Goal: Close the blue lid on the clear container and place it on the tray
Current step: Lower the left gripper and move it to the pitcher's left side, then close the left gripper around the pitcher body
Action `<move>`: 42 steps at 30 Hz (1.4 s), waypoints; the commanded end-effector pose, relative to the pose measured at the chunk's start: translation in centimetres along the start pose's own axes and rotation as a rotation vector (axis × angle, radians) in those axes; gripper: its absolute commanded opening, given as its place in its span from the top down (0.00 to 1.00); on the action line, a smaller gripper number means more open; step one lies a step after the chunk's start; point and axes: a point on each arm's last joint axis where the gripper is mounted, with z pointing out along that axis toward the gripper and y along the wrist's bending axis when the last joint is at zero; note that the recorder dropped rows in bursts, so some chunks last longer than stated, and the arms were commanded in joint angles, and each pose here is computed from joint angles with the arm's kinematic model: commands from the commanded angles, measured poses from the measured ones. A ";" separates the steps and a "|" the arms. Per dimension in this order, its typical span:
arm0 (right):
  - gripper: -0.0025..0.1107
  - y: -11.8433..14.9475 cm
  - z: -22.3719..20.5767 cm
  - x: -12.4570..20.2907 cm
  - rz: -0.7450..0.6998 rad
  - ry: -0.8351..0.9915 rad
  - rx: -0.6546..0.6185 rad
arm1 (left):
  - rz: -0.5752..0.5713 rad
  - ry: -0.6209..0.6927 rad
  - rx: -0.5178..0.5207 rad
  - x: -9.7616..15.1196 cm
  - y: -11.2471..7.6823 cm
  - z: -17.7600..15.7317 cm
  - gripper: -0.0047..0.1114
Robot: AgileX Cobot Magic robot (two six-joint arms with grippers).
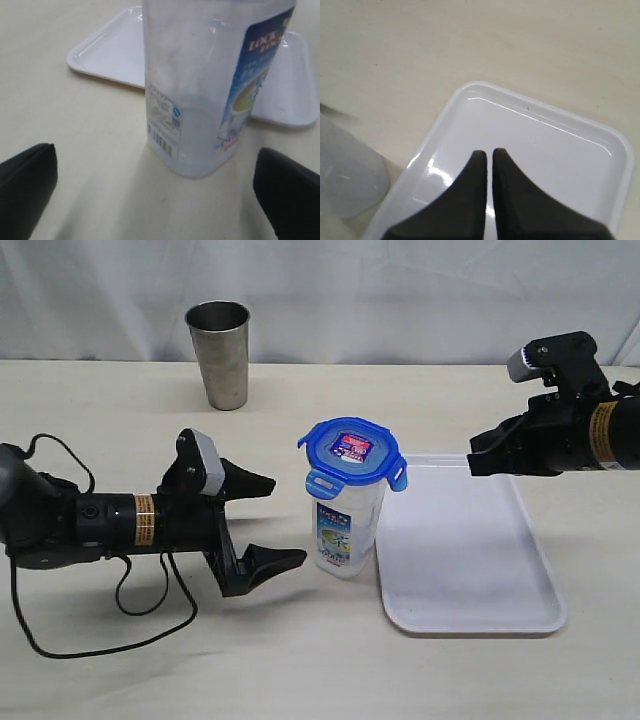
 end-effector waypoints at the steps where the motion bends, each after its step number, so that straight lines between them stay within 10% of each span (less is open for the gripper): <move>1: 0.94 -0.1 -0.2 0.0 0.006 -0.002 0.016 | -0.064 -0.014 0.093 -0.2 0.2 1.5 0.06; 42: 0.94 -0.1 -0.2 0.0 0.002 -0.002 0.016 | 0.123 -0.074 0.126 -4.8 -0.5 6.2 0.06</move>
